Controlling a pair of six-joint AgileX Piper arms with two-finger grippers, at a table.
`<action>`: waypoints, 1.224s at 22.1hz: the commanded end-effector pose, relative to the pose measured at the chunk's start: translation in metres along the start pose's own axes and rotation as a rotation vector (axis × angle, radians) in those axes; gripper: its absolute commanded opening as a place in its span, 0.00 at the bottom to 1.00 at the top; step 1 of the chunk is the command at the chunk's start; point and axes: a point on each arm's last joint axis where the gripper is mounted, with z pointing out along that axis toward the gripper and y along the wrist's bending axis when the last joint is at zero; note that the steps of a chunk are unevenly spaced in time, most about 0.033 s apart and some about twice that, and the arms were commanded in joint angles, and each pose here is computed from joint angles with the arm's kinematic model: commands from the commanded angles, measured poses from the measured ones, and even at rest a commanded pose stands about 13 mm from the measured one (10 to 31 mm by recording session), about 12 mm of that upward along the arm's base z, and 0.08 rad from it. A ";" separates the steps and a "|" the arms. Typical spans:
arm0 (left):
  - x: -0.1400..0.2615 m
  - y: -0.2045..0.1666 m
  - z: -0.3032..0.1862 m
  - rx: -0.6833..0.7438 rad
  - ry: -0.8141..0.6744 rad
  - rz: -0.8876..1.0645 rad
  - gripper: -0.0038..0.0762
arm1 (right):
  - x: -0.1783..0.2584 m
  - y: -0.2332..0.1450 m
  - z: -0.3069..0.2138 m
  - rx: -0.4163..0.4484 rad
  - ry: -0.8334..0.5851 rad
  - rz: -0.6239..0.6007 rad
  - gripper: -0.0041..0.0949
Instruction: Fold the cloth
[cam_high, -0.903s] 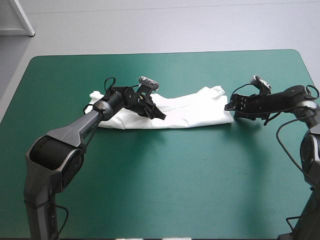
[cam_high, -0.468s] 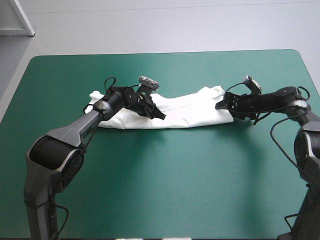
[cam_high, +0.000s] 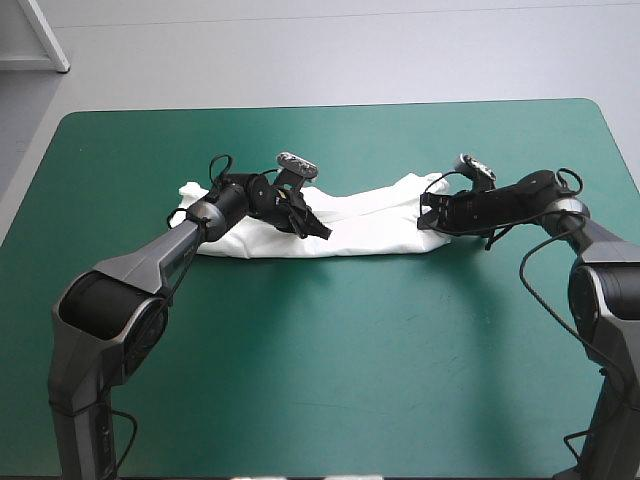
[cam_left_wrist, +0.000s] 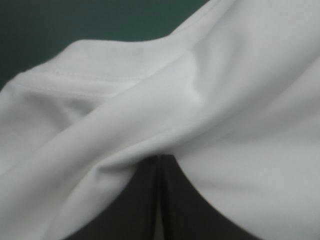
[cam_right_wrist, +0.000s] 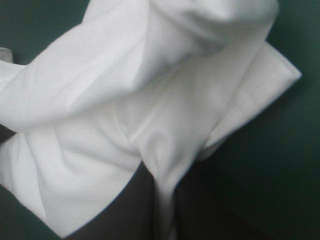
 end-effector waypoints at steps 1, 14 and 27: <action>-0.020 -0.003 -0.026 -0.021 -0.109 0.010 0.07 | -0.011 0.025 -0.019 -0.033 -0.039 -0.081 0.03; -0.019 -0.004 -0.026 -0.014 -0.093 0.010 0.07 | -0.032 0.197 -0.090 -0.259 -0.208 -0.351 0.03; -0.028 -0.004 -0.143 -0.198 -0.121 0.104 0.07 | -0.019 0.215 -0.081 -0.242 -0.161 -0.386 0.03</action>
